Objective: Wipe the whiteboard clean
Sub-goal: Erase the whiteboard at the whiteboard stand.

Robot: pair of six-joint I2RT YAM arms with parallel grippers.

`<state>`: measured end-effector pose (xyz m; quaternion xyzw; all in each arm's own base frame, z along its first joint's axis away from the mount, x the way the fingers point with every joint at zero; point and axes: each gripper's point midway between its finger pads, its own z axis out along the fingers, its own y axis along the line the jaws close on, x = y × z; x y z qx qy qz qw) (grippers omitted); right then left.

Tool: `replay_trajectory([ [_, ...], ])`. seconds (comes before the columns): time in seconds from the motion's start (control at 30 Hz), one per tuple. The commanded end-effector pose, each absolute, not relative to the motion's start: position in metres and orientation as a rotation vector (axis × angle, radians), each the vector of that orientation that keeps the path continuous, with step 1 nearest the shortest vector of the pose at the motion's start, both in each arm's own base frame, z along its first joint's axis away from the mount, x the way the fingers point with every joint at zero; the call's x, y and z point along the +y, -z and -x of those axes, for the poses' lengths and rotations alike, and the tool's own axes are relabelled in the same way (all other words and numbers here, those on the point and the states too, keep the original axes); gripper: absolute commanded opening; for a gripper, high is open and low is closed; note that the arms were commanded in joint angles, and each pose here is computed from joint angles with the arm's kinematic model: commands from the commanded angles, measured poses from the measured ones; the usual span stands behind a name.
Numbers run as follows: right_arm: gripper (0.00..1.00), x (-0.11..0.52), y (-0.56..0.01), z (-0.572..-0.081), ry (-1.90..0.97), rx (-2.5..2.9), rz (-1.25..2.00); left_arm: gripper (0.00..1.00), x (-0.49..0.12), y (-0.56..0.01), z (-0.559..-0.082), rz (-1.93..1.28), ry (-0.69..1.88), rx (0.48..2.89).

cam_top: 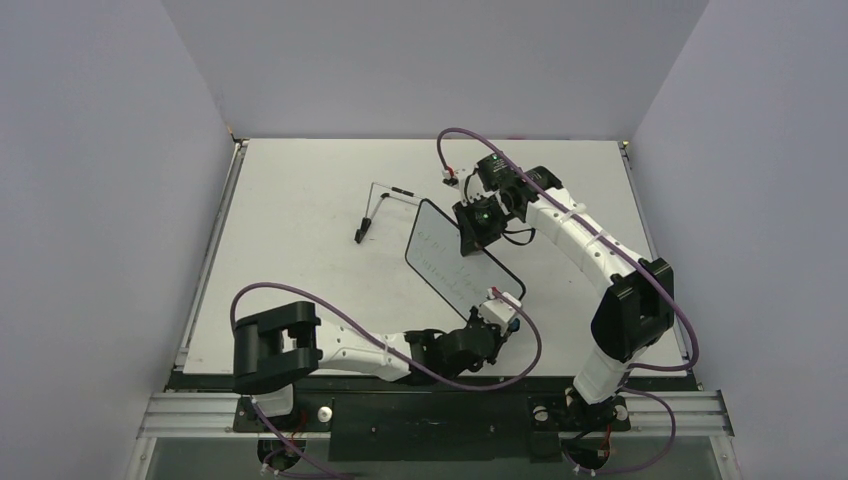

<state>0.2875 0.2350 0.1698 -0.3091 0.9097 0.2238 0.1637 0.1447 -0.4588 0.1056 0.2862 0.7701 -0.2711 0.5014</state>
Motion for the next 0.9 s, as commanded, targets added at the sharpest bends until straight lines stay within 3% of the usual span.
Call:
replay_trajectory([
  [0.0,0.0,0.253,-0.19,-0.273,-0.775,2.57,0.815,0.0,-0.461,-0.175,-0.158,-0.587,0.78,1.748],
  [0.13,0.0,0.253,-0.19,-0.272,-0.772,2.567,0.818,0.0,-0.455,-0.207,-0.156,-0.533,0.868,1.671],
  [0.3,0.0,0.253,-0.187,-0.273,-0.774,2.572,0.82,0.0,-0.452,-0.209,-0.168,-0.501,0.858,1.678],
  [0.87,0.0,0.25,-0.192,-0.269,-0.771,2.529,0.891,0.0,-0.429,-0.12,-0.151,-0.621,0.836,1.849],
])
